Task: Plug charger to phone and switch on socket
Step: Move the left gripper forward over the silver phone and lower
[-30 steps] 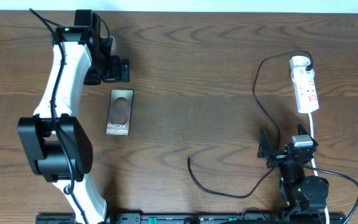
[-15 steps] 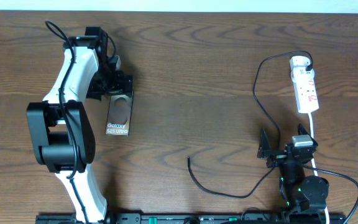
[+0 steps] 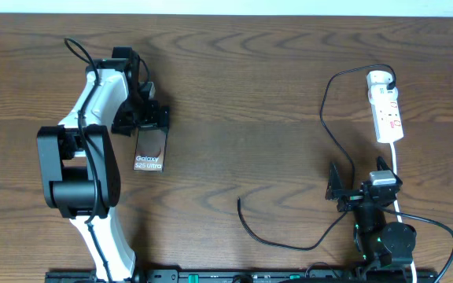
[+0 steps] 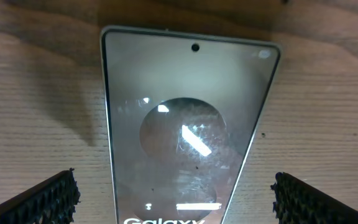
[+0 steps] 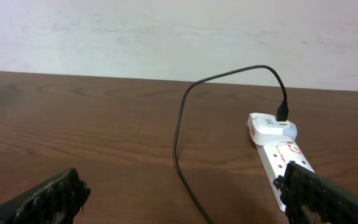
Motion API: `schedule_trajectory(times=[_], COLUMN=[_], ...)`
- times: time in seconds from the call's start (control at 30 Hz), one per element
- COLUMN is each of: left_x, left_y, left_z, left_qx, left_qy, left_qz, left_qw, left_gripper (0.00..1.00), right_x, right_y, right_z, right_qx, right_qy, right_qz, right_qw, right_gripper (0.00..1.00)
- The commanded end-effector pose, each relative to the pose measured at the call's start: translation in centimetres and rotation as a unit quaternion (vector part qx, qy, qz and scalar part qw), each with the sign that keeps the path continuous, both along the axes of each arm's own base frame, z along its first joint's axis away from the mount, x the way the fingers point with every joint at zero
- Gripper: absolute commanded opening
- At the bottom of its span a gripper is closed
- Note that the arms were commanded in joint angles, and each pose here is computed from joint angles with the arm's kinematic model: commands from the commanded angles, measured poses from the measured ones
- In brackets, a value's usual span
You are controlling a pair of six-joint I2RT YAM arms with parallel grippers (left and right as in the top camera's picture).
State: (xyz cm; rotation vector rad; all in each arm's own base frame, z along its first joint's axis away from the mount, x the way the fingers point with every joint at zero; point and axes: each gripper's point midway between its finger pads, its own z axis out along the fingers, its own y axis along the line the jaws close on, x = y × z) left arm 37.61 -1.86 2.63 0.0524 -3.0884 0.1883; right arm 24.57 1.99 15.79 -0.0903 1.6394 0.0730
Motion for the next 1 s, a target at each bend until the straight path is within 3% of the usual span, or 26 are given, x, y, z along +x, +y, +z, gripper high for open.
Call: schedule_trajectory(times=[0.0,0.97], left_x=[-0.3,-2.2], left_y=[0.2,0.4], left_z=[-0.5,-3.2], left_qx=[0.006,0.042], left_qy=[0.003,0.019], left_qz=[-0.005,-0.039], left_qw=[1.0,0.998], left_gripper=[0.98,0.98], right_x=[-0.1,-0.1], right_y=[0.2,0.2], right_z=[0.0,0.0], right_qx=[-0.005,-0.005], right_qy=[-0.001,-0.001], right_qz=[0.006,0.006], right_qw=[1.0,1.0], right_gripper=[0.99,0.99])
